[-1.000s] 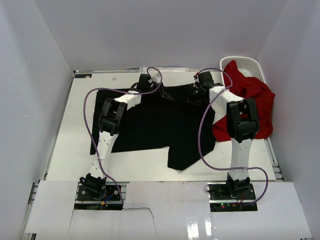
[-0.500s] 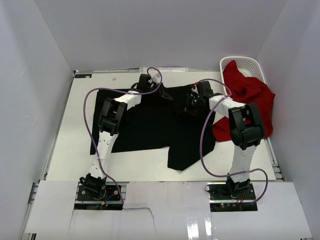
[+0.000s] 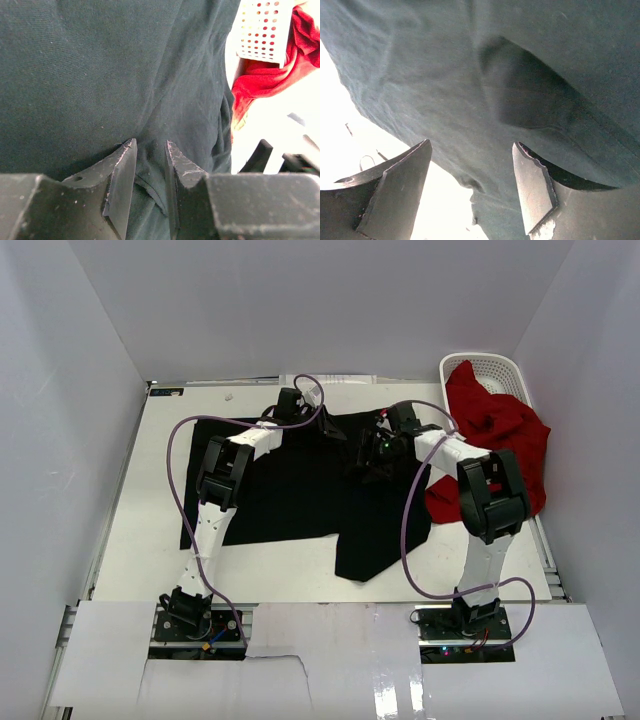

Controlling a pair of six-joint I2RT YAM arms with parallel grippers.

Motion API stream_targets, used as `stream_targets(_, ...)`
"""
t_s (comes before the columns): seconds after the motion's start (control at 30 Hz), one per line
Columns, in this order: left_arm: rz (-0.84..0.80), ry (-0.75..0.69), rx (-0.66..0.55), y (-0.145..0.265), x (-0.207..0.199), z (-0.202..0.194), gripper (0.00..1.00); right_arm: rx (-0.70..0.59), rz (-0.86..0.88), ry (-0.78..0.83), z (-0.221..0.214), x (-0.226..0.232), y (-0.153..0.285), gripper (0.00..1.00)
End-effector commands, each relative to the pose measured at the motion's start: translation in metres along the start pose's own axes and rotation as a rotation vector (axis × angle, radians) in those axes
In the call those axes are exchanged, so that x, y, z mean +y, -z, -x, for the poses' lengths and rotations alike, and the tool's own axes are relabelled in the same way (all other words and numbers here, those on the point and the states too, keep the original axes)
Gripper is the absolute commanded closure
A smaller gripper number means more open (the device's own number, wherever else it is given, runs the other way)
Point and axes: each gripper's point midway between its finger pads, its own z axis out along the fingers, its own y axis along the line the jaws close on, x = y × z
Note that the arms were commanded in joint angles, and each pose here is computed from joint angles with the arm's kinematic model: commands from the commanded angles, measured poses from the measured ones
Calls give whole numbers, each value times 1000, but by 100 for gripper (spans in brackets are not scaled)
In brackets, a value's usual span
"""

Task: Fold and stack the t-shirts
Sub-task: Fold the flattened tshirt in 1/3 of the way

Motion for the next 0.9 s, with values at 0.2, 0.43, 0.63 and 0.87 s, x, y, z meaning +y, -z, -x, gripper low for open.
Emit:
stream_targets(0.2, 4, -50, -57, 20, -31, 28, 59, -212, -212, 242, 49, 8, 66, 29)
stream_targets(0.43, -14, -66, -52, 22, -35, 27, 34, -185, -332, 255, 36, -27, 67, 29)
stream_targets(0.63, -13, -70, -58, 24, -38, 27, 31, -155, -397, 233, 23, -52, 64, 30)
stream_targets(0.87, -10, -51, -50, 22, -33, 24, 53, -133, -415, 203, 15, -71, 62, 37)
